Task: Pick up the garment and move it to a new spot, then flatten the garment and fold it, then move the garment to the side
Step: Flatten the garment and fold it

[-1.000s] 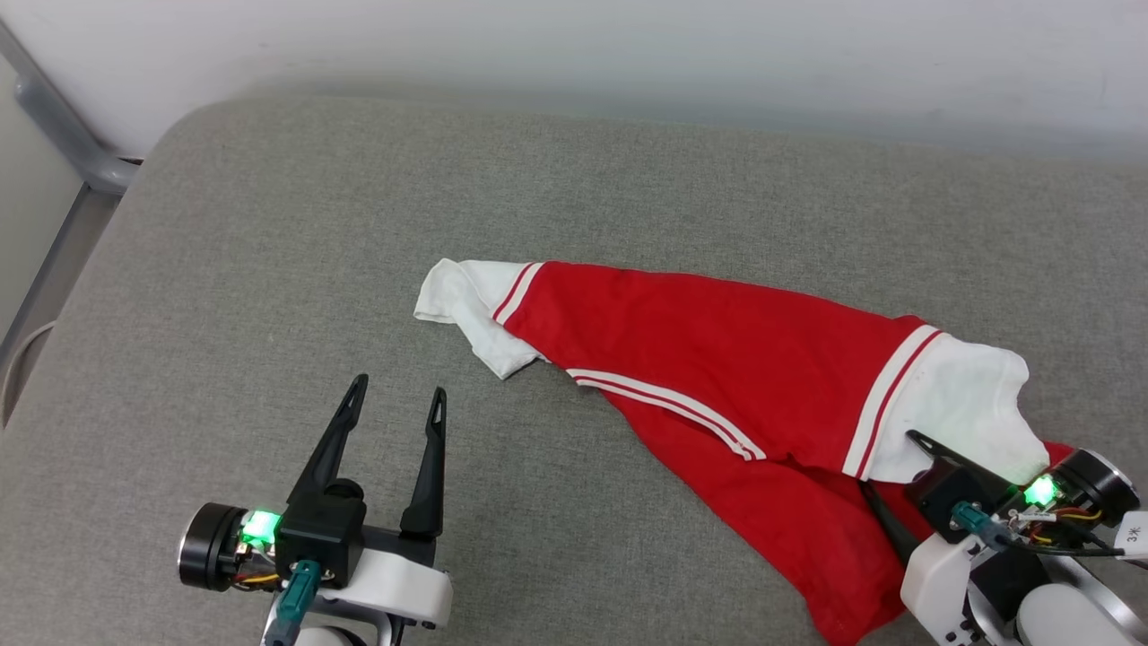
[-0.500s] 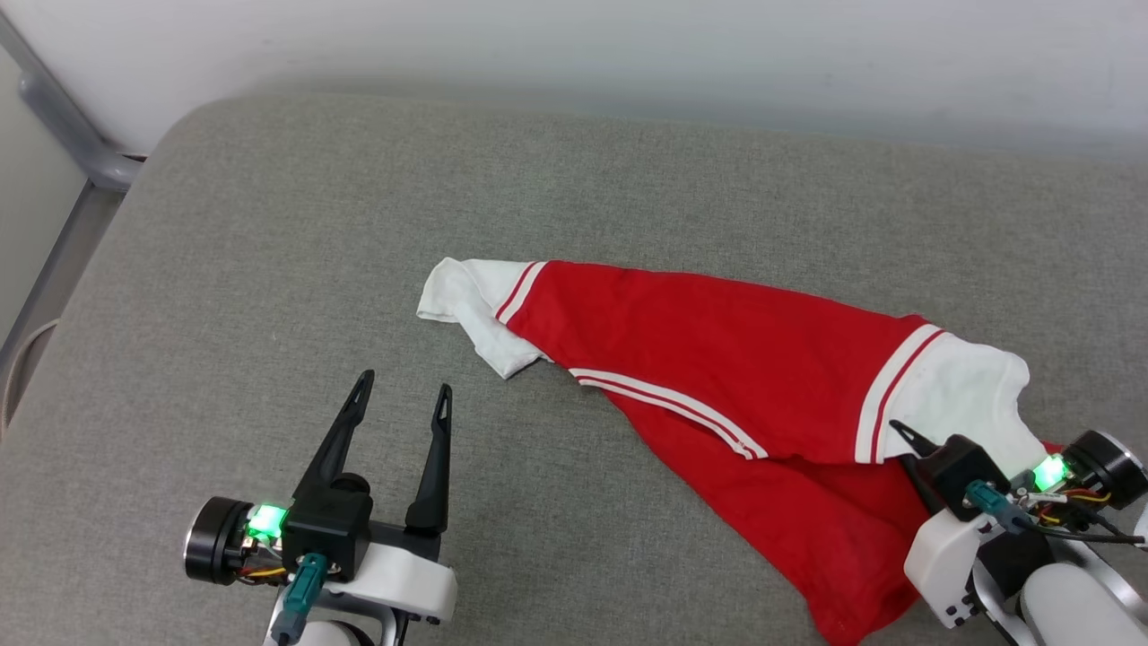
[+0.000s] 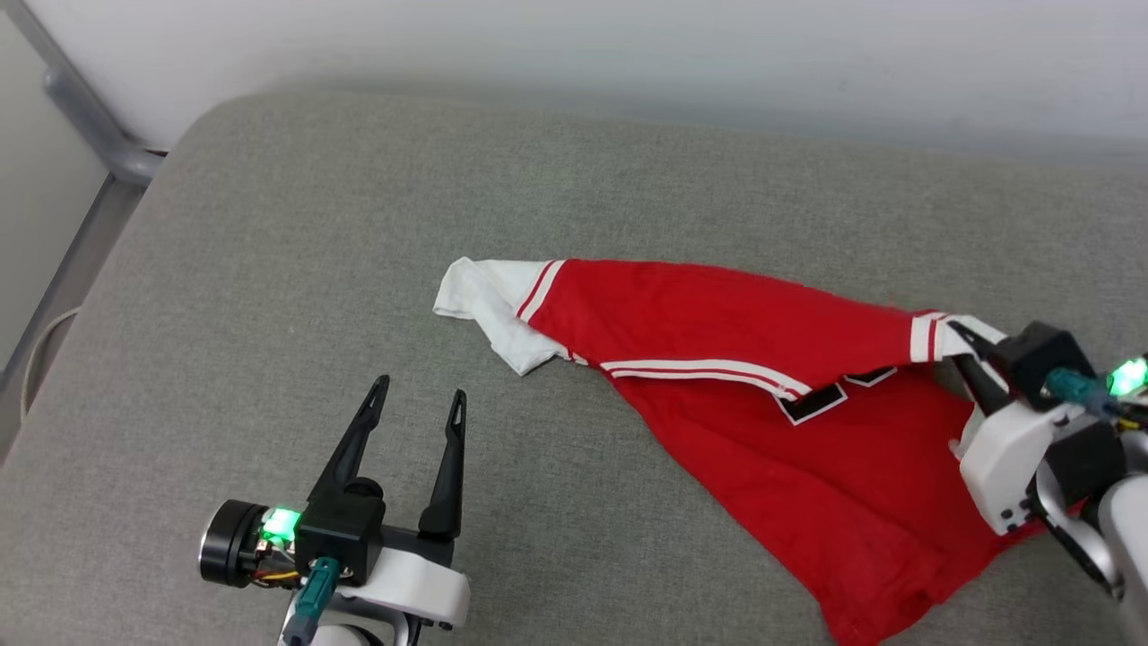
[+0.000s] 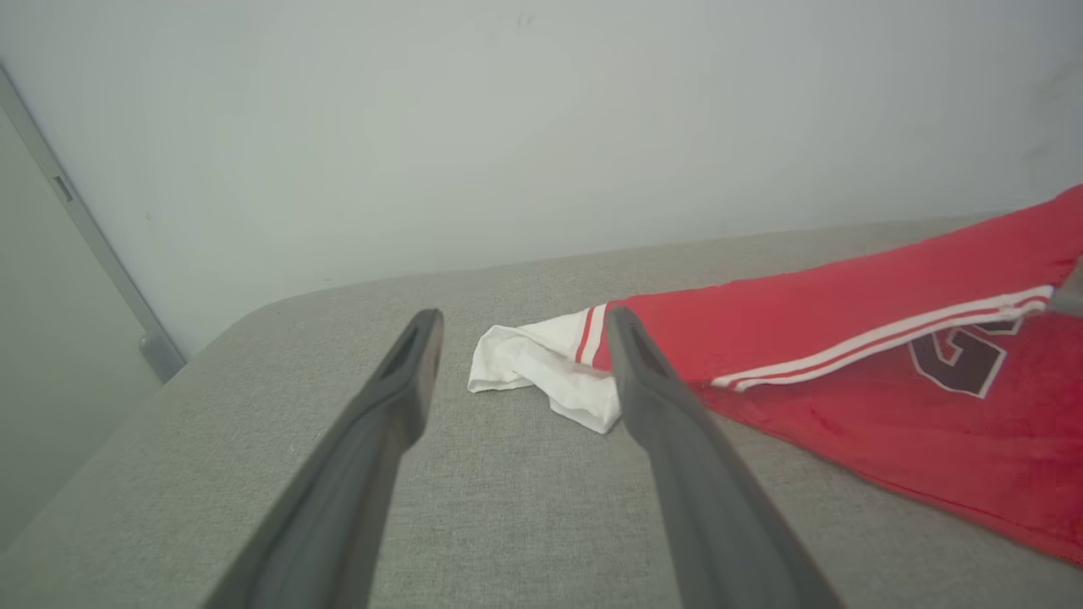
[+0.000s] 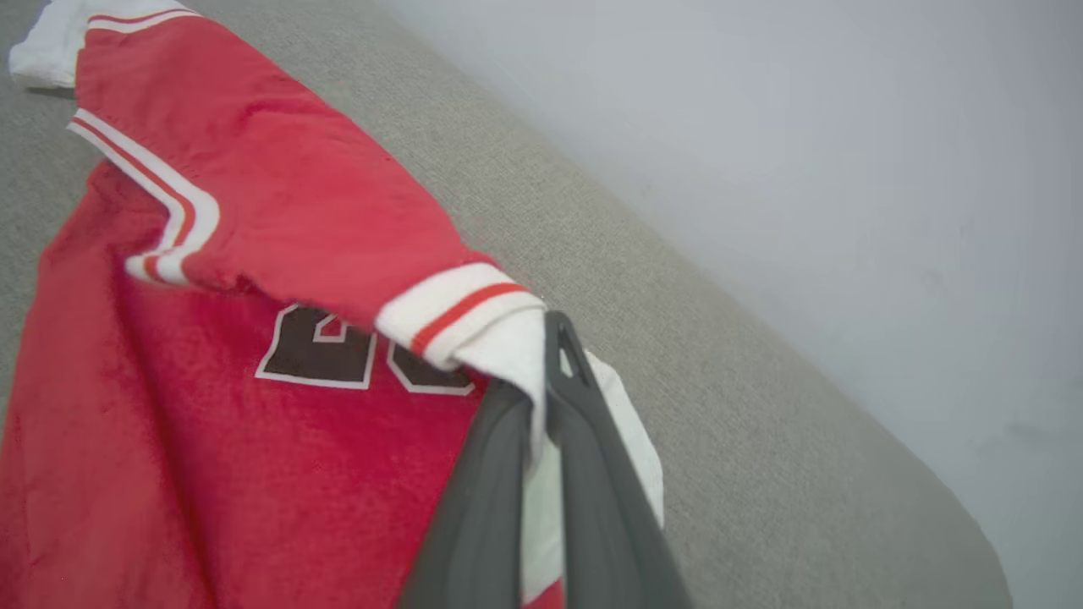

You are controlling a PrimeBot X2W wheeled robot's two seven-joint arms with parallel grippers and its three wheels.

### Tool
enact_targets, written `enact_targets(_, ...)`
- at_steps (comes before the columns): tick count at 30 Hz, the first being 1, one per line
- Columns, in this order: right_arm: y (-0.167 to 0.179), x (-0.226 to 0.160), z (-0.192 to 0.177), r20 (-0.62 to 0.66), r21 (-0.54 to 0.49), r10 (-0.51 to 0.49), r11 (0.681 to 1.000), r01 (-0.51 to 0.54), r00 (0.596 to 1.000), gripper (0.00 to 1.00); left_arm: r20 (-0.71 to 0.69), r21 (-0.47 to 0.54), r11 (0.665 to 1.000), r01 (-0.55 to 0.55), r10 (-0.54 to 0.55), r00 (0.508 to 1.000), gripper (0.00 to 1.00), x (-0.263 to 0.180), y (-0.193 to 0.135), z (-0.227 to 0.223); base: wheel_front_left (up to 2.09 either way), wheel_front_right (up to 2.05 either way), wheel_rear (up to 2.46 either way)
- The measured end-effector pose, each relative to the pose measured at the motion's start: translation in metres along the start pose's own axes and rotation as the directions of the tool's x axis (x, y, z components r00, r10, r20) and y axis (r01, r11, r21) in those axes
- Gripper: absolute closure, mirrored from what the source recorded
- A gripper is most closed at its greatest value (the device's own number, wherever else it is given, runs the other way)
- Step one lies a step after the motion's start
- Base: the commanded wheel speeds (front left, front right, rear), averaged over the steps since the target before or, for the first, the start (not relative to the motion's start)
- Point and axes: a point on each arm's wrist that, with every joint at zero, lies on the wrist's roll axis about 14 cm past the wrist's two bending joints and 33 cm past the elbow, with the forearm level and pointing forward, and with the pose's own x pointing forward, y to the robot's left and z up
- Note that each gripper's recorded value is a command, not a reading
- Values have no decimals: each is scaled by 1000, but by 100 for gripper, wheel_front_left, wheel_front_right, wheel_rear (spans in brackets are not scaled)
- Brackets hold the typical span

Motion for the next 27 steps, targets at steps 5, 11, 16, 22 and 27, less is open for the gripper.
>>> enact_targets(5,-26,36,14,-56,-8,21,1000,-21,998,100,-38,0,1000,-18,18,999,0,4,4,-12,0,0,0)
enact_targets(11,-38,98,-8,-245,28,104,995,-100,964,100,-90,10,998,-55,56,994,0,12,12,-30,0,0,0)
enact_targets(16,-53,137,-17,-309,36,97,995,-90,946,100,-126,15,996,-87,88,988,0,11,20,-40,0,0,0)
enact_targets(22,-64,179,-36,-363,11,66,998,-66,930,0,-174,37,991,-131,135,975,0,3,31,-51,0,0,0)
enact_targets(27,-79,182,-48,-383,8,16,1000,-14,924,0,-177,37,989,-144,148,973,0,2,33,-52,0,0,0)
